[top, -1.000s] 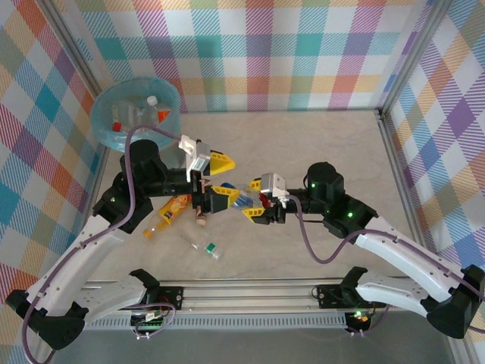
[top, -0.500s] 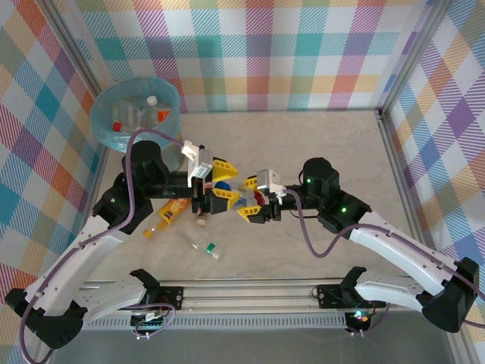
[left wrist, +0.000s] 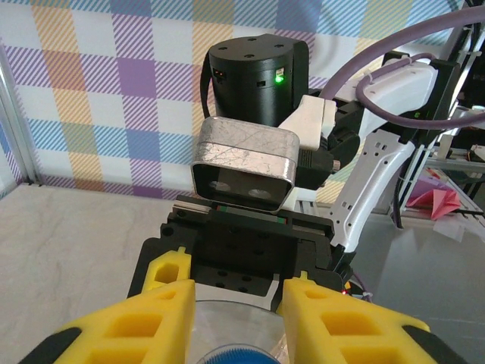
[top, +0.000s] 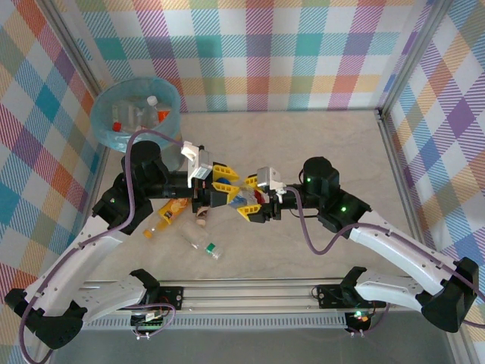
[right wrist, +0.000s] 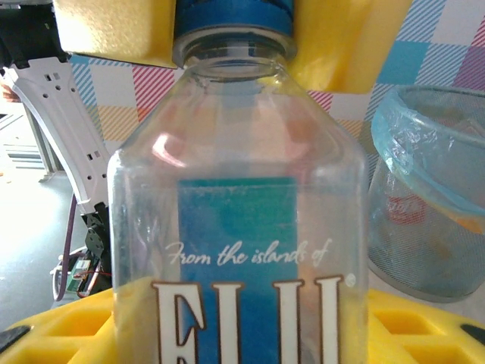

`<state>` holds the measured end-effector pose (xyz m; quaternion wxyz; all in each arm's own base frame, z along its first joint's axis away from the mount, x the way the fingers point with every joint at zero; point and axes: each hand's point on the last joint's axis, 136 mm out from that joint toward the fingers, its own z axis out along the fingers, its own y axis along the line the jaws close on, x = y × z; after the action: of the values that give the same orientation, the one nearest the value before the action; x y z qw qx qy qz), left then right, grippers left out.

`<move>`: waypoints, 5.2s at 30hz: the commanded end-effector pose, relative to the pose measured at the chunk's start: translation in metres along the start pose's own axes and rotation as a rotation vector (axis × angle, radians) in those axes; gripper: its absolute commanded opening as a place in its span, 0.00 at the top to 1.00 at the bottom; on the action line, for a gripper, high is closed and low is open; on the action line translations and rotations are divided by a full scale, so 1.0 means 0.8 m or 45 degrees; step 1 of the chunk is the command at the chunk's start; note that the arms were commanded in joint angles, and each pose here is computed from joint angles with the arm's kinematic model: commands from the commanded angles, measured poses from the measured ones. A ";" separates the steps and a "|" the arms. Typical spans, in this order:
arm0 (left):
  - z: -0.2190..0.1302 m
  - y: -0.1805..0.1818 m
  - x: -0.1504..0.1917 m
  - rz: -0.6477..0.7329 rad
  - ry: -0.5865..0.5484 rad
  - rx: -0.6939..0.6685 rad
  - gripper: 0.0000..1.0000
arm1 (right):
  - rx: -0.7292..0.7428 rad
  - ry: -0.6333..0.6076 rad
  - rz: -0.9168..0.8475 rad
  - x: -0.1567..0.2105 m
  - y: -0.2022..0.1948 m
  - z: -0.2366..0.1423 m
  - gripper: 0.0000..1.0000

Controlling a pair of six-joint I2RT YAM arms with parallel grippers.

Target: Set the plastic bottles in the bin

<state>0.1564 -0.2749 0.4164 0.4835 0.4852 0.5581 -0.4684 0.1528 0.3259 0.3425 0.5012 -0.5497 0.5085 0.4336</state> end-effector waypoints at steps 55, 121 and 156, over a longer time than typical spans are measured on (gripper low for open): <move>-0.318 0.468 0.156 -1.087 0.361 -1.884 1.00 | 0.247 0.159 -0.008 0.007 -0.046 0.001 0.00; -0.284 0.196 0.067 -0.593 0.022 -1.593 0.25 | 0.072 0.712 0.258 0.185 0.003 0.145 0.05; -0.286 0.120 0.175 -0.535 -0.028 -1.651 0.17 | 0.088 1.088 0.501 0.346 0.025 0.224 0.25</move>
<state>0.2231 -0.0304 0.2929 0.5740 -0.0154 0.8081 -0.1313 0.1749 0.4713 0.0438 0.1787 -0.5609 0.7744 0.2319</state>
